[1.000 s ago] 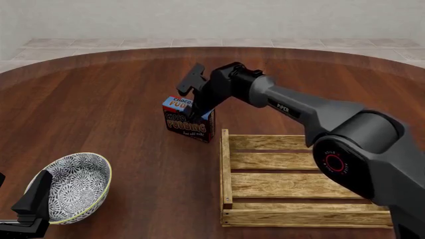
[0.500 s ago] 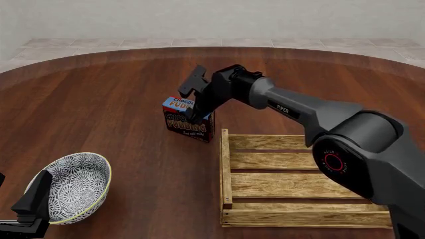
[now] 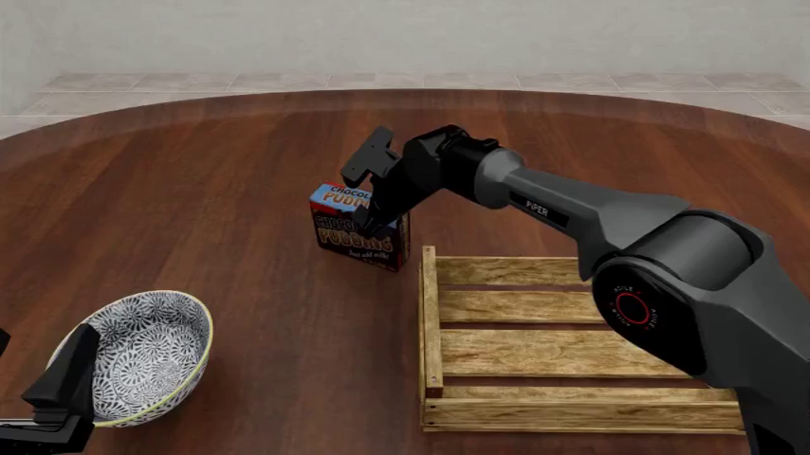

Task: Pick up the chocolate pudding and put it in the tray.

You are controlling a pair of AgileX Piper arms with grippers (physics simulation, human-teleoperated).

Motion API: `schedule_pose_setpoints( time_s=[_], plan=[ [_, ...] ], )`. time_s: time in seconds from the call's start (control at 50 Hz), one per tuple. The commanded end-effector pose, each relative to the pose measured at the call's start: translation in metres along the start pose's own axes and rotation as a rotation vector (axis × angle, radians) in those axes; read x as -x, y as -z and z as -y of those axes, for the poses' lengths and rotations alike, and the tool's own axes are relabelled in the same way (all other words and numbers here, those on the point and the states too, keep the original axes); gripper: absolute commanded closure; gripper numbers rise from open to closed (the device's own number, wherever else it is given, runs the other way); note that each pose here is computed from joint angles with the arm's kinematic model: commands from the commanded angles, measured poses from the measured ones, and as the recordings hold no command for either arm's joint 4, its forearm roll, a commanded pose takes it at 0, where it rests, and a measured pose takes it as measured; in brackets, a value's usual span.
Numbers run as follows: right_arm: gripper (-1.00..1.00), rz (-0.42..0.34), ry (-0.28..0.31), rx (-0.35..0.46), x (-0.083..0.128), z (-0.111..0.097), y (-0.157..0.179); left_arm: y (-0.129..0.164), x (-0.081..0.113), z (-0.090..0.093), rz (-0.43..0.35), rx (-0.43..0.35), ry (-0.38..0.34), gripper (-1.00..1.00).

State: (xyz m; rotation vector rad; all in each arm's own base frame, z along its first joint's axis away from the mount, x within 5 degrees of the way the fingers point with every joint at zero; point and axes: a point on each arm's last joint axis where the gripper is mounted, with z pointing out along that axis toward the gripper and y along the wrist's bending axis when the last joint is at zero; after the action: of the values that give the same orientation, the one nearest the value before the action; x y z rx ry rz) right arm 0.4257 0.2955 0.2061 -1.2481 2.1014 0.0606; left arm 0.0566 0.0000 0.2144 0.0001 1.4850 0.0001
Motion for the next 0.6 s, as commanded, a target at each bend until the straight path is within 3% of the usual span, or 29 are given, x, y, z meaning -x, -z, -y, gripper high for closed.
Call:
schedule_pose_setpoints(
  time_s=[0.02, 0.6],
  plan=[
    [-1.00, -0.004, -0.004, 0.007, -0.0014, -0.0033, -0.0041, 0.0000, 0.0000, 0.0000, 0.000, 0.000, 0.000, -1.00],
    [-1.00, -0.010, -0.017, 0.009, -0.0031, -0.0029, -0.0115, 0.0000, 0.0000, 0.0000, 0.000, 0.000, 0.000, -1.00]
  ],
)
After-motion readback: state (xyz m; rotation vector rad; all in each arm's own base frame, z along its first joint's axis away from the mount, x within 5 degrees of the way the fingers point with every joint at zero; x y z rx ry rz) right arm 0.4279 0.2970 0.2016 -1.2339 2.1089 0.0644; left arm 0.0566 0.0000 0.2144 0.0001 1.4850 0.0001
